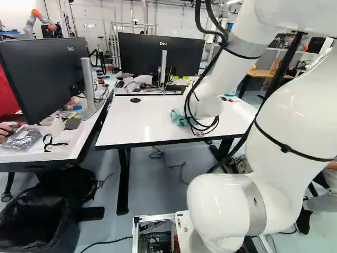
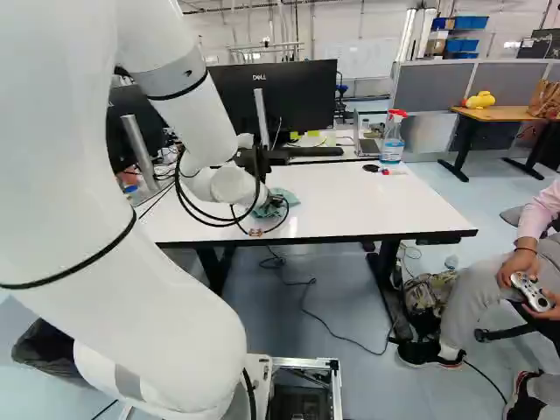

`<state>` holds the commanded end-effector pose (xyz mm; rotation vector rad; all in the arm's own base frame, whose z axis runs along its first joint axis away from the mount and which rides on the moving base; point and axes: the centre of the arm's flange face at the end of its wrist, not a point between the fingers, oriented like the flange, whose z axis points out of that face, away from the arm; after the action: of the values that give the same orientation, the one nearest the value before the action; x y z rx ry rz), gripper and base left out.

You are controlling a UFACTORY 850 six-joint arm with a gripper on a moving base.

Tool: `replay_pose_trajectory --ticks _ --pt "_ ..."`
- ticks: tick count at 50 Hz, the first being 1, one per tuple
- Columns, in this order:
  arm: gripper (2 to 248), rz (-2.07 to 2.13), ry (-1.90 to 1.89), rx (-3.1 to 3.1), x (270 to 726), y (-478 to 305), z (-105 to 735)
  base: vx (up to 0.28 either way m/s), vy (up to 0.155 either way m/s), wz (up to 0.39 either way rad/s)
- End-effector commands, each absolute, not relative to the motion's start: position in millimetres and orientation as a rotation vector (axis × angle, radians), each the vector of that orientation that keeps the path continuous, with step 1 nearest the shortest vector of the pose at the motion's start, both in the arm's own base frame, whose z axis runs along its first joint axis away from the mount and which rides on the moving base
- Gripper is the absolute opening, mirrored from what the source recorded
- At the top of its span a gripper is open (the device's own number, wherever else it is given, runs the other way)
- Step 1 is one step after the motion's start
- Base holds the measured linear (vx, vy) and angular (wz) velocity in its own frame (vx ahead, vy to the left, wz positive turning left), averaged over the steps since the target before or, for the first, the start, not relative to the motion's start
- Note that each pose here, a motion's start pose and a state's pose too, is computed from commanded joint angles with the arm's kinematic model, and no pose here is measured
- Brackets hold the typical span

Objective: Clean the table with the green towel

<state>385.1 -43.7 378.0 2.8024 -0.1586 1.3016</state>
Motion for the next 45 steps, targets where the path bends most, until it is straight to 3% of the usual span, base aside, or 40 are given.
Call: replay_pose_trajectory --ticks 45 --pt "42 1.307 -0.275 2.749 466.7 -94.2 377.0 0.000 0.000 0.000"
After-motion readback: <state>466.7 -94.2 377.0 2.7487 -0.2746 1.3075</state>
